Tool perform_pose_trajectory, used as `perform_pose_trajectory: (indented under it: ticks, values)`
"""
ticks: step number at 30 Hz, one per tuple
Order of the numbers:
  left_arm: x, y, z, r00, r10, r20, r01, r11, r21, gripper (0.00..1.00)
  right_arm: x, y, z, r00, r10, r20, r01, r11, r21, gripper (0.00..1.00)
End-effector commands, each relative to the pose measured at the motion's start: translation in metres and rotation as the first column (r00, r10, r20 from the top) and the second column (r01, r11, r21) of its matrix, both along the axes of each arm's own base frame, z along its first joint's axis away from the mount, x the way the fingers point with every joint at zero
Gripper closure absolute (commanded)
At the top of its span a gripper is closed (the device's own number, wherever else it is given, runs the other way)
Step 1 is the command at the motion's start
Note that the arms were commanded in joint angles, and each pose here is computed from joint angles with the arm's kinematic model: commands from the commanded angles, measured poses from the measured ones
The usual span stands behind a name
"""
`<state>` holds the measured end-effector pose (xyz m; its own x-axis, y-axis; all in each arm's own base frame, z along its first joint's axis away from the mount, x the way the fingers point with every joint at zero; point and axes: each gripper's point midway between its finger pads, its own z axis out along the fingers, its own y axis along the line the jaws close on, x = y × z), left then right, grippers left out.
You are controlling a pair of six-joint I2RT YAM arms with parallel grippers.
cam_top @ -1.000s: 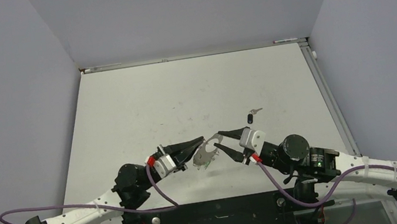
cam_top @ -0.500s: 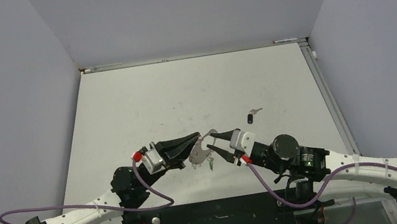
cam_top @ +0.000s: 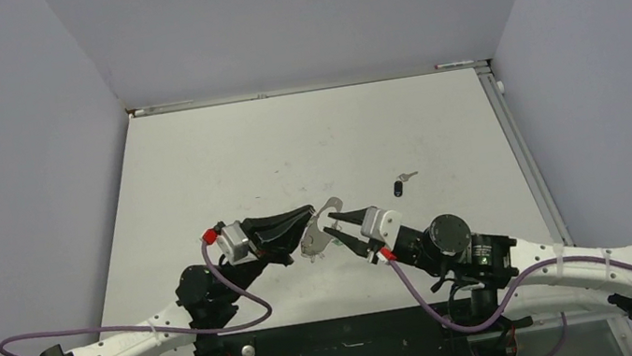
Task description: Put the keys on the keyring
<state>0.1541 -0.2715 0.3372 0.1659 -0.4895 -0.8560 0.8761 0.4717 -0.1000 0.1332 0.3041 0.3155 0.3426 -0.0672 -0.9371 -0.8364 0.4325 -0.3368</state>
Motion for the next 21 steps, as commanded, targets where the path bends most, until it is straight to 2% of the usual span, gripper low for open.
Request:
perform_pose_trajectory:
  ticks: [1,21]
  values:
    - [-0.001,0.008,0.020,1.000,-0.004,-0.018,0.003,0.996,-0.092,1.00,0.002,0.002,0.029,0.999,-0.025,0.038,0.022,0.997,0.079,0.73]
    - [0.005,0.000,0.006,0.992,-0.027,-0.123,0.017,0.997,-0.076,1.00,0.015,0.001,0.035,0.991,-0.127,0.042,0.122,0.988,0.100,0.75]
